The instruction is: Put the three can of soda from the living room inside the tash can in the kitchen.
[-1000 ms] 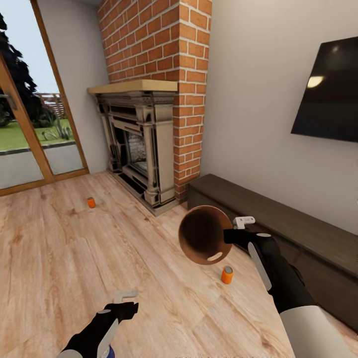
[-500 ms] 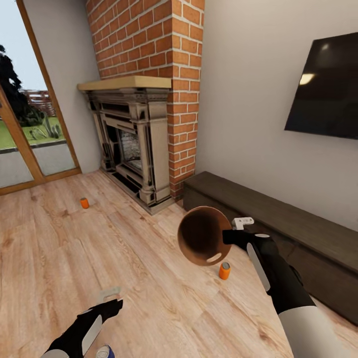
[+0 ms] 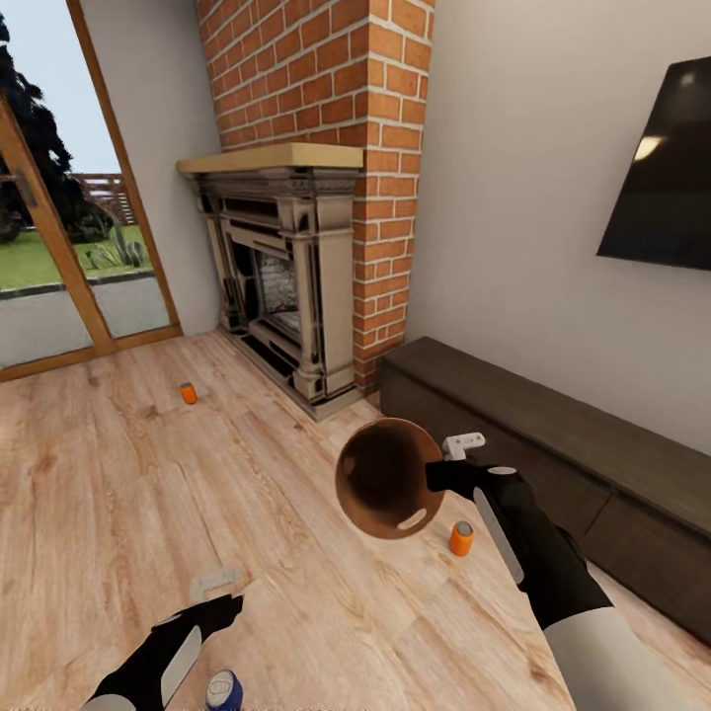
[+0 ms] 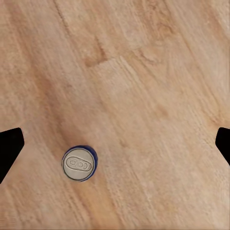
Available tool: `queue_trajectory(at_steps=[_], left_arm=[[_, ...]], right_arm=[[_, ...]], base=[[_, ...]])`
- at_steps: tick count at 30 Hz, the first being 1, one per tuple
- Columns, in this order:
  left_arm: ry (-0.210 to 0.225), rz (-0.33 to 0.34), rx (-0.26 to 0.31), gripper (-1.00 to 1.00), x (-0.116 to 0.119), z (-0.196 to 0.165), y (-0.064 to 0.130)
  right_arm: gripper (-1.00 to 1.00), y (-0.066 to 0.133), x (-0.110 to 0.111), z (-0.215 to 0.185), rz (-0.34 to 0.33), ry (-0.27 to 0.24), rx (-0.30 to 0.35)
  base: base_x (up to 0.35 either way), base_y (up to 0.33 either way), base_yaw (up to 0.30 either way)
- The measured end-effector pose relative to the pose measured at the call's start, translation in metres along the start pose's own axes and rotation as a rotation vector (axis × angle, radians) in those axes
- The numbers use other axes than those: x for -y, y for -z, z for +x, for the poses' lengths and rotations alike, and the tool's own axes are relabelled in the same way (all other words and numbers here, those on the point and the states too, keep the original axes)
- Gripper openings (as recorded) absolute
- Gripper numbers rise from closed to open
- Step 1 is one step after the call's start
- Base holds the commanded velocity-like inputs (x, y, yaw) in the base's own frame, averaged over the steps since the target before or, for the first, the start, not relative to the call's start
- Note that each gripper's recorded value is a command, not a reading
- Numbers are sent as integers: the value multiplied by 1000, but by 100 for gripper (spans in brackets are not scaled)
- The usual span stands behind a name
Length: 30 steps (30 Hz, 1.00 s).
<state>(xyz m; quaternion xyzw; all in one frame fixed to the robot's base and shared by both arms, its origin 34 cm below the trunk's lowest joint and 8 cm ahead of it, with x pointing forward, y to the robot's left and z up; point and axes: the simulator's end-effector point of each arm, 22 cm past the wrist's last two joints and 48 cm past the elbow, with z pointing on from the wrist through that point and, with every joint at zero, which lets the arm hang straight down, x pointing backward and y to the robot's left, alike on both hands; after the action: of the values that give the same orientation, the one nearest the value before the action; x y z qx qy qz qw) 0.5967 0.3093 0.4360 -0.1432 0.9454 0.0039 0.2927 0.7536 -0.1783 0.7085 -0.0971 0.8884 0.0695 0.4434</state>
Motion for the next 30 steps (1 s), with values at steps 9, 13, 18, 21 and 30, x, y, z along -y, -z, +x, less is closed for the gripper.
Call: queue_trajectory(at_steps=[9, 13, 18, 21, 30], left_arm=[[-3, -2, -9, 100, -1, 5, -2], [-4, -4, -15, 100, -1, 8, -4], [-4, -5, -20, 100, -2, 10, -5], [-4, -6, -23, 100, -2, 12, -6], [-5, -9, -34, 100, -4, 17, -8]], right_arm=[[-100, -4, 0, 5, -2, 0, -10], [-100, -6, -1, 7, -3, -1, -14], [-100, -8, 0, 10, -4, -2, -19], [-100, -9, 0, 12, -4, -2, -23], [-100, -13, 0, 17, -6, -5, -34]], base=[[0, 0, 172], [0, 0, 174], [0, 0, 171], [0, 0, 160], [0, 0, 131]])
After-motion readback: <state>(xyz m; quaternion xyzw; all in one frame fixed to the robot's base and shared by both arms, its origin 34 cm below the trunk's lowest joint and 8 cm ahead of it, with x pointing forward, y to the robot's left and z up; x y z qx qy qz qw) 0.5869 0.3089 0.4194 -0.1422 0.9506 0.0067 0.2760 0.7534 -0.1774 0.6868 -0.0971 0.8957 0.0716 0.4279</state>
